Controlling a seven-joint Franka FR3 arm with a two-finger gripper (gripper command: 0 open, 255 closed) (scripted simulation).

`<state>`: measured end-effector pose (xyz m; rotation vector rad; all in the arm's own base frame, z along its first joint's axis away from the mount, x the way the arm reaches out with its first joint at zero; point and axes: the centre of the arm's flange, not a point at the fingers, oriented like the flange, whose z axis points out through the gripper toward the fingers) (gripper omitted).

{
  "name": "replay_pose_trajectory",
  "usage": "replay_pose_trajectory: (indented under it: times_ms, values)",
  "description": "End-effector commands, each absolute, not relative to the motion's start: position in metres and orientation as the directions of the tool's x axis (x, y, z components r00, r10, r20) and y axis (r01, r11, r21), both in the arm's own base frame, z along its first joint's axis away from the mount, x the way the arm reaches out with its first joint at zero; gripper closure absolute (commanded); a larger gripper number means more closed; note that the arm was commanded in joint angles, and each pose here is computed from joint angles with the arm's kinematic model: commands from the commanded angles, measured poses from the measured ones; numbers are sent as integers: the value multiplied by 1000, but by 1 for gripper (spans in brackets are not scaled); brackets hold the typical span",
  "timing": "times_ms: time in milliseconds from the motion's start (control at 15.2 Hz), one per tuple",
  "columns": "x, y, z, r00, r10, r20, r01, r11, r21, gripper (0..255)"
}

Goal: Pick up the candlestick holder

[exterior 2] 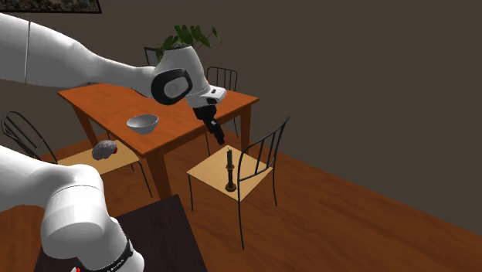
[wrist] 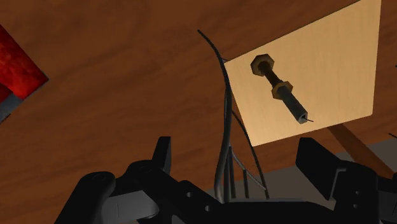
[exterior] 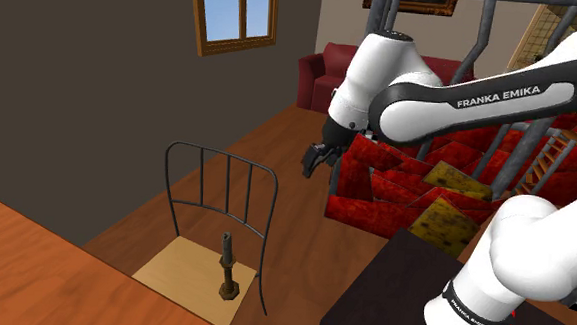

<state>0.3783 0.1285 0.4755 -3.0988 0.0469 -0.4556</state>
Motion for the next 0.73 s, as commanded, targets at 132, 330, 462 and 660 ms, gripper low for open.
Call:
replay_pose_trajectory:
  times_ms: [132,330,462,660]
  values:
    - [393,160,429,952,6,306,4,-1000,5,0]
    - [405,182,398,947,32,319,27,-999,21,0]
    - [413,196,377,944,50,327,42,-999,32,0]
    - [425,218,345,938,77,339,65,-997,48,0]
